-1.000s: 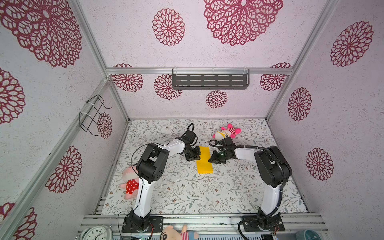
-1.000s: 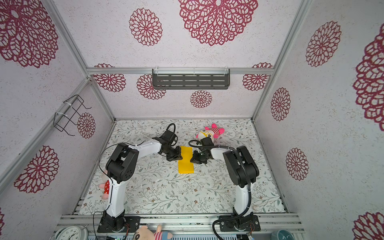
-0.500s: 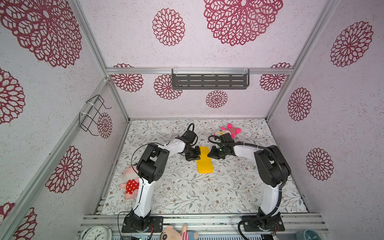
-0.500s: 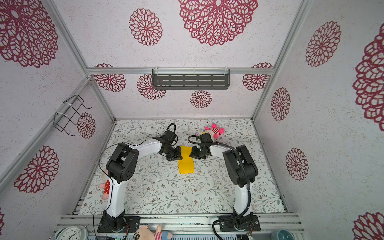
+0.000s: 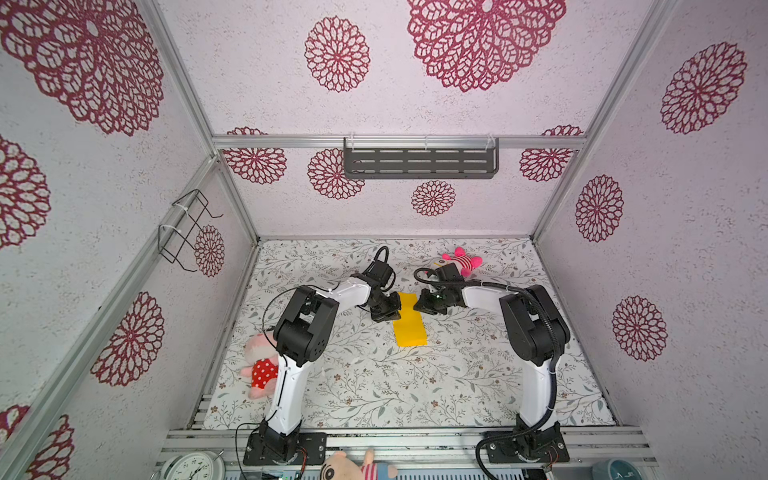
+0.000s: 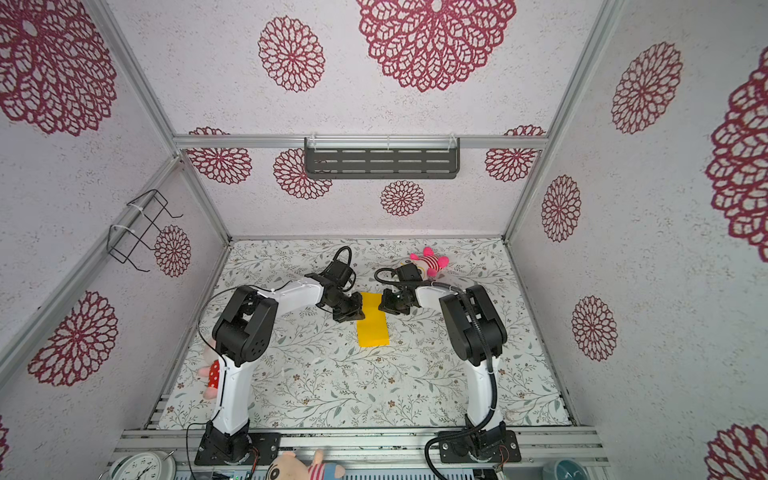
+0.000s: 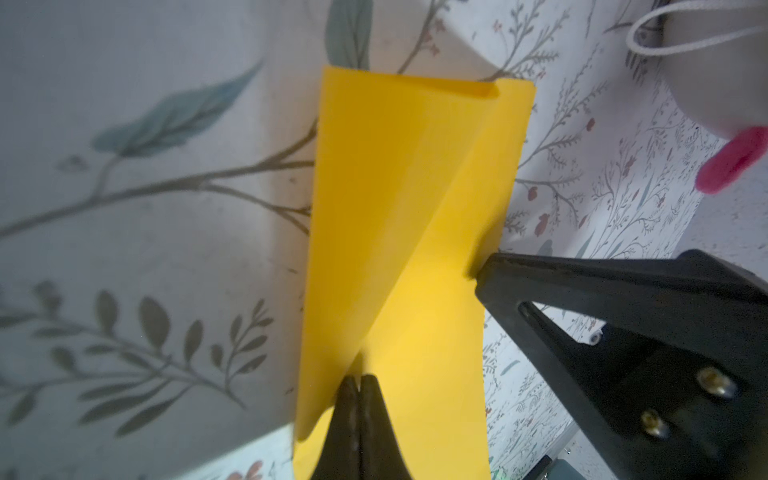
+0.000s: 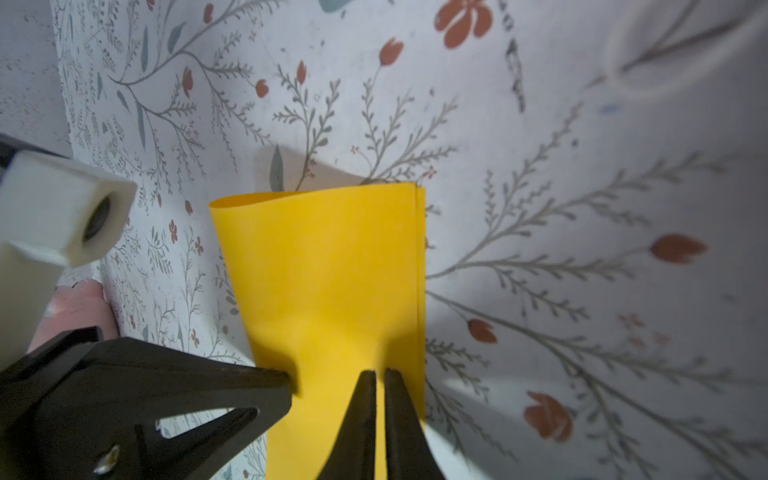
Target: Fold a paper plane with a square sheet of paper (pick it up from the middle)
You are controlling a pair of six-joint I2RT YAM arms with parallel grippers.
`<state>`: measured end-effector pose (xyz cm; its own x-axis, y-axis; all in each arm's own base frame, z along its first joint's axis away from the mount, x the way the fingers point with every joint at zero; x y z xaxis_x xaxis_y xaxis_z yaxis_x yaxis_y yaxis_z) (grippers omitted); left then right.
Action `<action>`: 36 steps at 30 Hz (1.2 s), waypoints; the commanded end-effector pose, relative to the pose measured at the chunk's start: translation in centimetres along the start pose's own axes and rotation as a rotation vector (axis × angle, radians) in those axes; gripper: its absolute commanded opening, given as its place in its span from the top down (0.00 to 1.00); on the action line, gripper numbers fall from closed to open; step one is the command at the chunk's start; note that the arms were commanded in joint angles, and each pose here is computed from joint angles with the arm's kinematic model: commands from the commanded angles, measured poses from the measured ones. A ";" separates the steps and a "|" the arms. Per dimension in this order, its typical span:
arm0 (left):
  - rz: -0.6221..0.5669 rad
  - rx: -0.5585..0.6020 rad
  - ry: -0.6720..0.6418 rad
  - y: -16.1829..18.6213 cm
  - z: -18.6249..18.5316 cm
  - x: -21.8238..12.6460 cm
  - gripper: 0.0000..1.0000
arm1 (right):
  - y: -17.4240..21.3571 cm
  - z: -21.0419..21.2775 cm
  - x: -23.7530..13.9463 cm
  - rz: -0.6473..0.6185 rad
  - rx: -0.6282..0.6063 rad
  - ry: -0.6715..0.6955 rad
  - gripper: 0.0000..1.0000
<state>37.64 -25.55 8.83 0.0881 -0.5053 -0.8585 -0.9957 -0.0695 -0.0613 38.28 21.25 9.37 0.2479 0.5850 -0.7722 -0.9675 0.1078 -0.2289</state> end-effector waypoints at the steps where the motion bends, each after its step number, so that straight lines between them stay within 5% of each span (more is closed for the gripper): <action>1: 0.013 0.012 -0.012 -0.3 -0.1 -0.2 1.00 | 2.7 -3.9 1.6 0.106 0.038 0.201 0.88; 17: 0.016 -0.017 -0.062 -1.2 1.7 -0.3 0.98 | 3.5 -5.5 2.5 0.141 0.027 0.277 0.89; 27: 0.019 -0.014 -0.273 -0.3 4.1 -1.8 0.99 | 3.4 -5.6 2.3 0.137 0.023 0.295 0.89; 36: -0.115 0.056 0.001 -2.0 -0.4 -5.0 0.99 | 3.4 -5.5 2.4 0.139 0.023 0.292 0.89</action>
<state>38.42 -22.27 11.00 0.1271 -0.3955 -0.9096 -0.9916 -0.0744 -0.1062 38.28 21.22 9.23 0.2442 0.5632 -0.7894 -0.9657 0.0669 -0.2510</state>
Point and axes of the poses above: each gripper's point midway between its finger pads, its own x axis out along the fingers, its own z axis along the line the jaws close on, y = z × x, the point moved 9 cm from there along -x, back along the fingers, and after that the axes turned 4 degrees about x, right-handed, at the moved point
